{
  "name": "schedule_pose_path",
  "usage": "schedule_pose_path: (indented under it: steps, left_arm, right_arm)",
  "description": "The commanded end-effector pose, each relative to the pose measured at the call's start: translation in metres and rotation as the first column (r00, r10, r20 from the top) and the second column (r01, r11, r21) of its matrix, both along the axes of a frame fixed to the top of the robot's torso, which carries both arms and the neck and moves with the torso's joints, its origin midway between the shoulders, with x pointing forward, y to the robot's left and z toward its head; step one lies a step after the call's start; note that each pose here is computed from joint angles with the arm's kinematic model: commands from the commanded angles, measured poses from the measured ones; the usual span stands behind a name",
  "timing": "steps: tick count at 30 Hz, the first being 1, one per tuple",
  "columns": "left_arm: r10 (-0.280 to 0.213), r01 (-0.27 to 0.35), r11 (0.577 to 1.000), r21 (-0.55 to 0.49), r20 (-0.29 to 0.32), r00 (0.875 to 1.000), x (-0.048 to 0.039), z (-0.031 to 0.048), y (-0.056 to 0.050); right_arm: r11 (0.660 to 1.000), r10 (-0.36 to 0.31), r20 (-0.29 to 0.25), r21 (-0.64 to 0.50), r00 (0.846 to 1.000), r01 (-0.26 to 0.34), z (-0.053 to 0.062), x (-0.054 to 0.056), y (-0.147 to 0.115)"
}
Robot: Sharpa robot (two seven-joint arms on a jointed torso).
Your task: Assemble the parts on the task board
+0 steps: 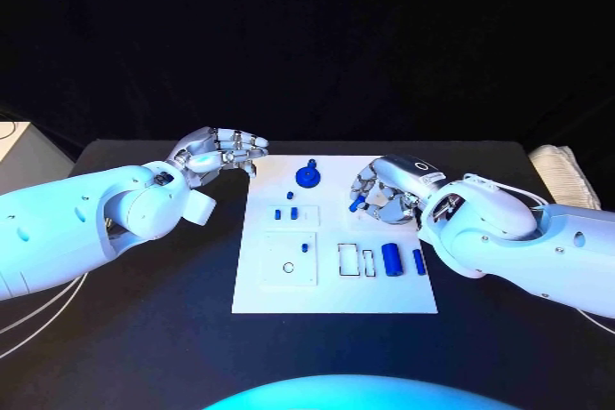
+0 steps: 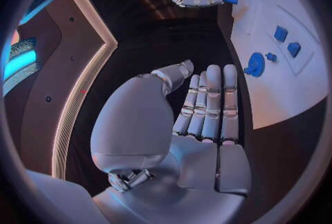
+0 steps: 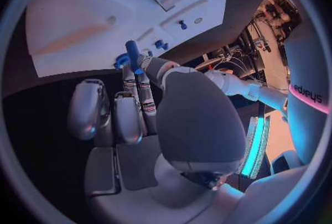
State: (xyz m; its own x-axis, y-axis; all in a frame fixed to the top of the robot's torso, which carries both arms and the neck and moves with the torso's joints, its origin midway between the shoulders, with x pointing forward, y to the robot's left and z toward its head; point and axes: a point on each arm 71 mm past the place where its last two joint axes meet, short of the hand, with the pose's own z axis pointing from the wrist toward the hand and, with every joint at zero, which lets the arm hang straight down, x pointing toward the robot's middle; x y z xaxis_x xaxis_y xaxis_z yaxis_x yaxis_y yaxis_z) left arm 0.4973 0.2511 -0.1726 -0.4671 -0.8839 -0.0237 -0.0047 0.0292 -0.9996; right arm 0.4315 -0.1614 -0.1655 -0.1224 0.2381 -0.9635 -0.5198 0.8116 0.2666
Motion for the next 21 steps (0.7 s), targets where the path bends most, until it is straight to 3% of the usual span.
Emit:
schedule_pose_path:
  steps: [1,6,13,21]
  left_arm:
    - [-0.008,0.008,1.000,-0.009,0.002,1.000,0.0000,0.0006,-0.002]
    - [-0.010,0.010,1.000,-0.010,0.003,1.000,0.0002,0.0006,-0.003]
    - [-0.009,0.009,1.000,-0.016,0.011,1.000,0.0014,0.0007,-0.007]
    - [-0.016,0.016,1.000,-0.023,0.005,1.000,0.0017,0.0003,-0.010]
  right_arm:
    - [0.997,0.032,-0.026,0.067,0.999,-0.030,0.003,-0.008,0.012]
    - [0.992,0.098,-0.051,0.088,0.994,-0.093,-0.002,-0.020,0.033]
    - [0.970,0.221,-0.090,0.121,0.971,-0.209,-0.023,-0.042,0.076]
    - [0.956,0.287,-0.154,0.107,0.945,-0.273,-0.045,-0.052,0.100]
